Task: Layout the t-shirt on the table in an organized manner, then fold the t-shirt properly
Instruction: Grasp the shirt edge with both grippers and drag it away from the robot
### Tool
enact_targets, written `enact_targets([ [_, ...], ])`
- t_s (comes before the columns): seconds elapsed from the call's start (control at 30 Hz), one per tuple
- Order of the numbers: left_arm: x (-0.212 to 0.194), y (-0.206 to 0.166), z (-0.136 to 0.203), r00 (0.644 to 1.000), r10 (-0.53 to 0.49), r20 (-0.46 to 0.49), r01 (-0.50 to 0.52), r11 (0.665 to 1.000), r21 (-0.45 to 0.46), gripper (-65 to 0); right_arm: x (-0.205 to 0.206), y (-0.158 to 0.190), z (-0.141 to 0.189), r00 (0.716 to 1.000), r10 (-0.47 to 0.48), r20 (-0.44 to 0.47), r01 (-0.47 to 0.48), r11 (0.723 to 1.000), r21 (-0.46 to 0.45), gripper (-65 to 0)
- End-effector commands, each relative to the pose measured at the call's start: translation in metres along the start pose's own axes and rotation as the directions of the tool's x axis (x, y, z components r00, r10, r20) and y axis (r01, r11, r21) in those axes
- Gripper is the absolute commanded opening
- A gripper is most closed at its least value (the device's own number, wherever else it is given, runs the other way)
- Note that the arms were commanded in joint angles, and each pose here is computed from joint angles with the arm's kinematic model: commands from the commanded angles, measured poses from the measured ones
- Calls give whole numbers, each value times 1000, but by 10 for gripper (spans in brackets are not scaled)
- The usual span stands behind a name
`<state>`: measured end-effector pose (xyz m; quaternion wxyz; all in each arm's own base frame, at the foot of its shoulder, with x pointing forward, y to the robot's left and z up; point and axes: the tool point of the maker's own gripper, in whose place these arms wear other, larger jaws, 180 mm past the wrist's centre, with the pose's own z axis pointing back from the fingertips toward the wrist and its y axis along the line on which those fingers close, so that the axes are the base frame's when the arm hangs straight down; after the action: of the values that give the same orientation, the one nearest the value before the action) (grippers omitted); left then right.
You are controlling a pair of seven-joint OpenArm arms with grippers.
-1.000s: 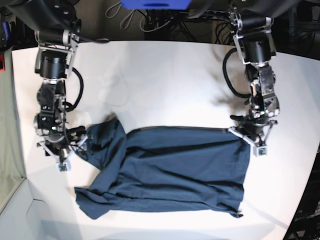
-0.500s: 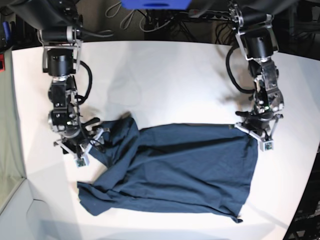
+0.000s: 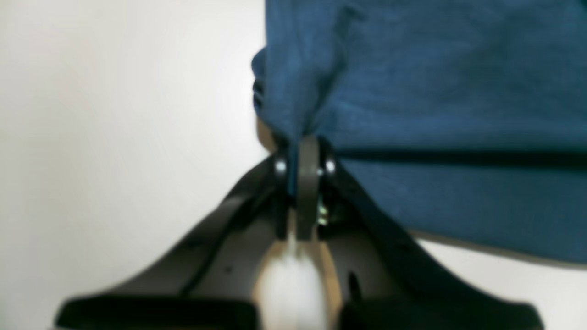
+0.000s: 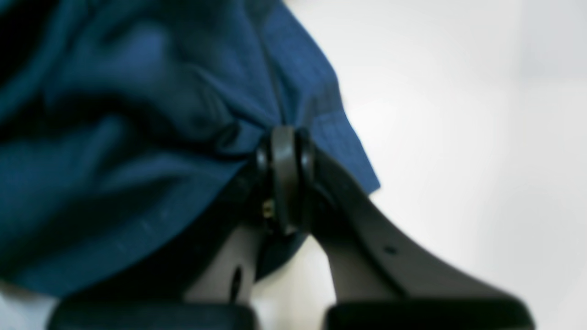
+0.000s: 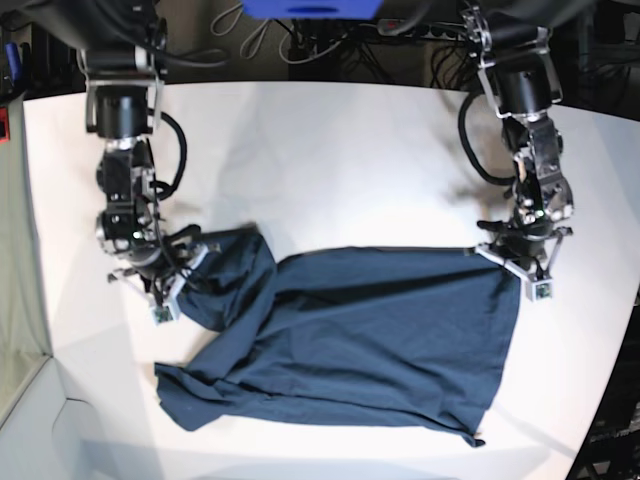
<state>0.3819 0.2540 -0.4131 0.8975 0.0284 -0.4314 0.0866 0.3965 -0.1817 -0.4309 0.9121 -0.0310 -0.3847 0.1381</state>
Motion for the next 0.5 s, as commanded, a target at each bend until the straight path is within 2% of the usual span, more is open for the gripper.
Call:
enact_targets([
  [0.0,26,2,7,996,-10,83,9,1000,4,-647,-8,-7,10,999,28,-42,-30,999,-28,-650],
  [0.13,39,-2,38,984,-56,169,55,998,11,-647,13,0,56,987,157,-40,-158,987,-20,-650],
  [0.3,52,1,77,962,-108,250,101,994,39,-647,32,-11,114,959,274,-77,-280,956,-91,-650],
  [0.37,49,2,91,956,-131,262,123,991,48,-647,29,-16,135,942,317,-112,-330,937,-120,-650],
  [0.43,51,1,102,949,-147,280,137,989,52,-647,16,-15,147,922,340,-184,-364,924,-119,-650],
  [0.47,51,1,106,947,-152,284,142,988,55,-647,7,-16,150,903,359,-234,-392,913,-110,-650],
])
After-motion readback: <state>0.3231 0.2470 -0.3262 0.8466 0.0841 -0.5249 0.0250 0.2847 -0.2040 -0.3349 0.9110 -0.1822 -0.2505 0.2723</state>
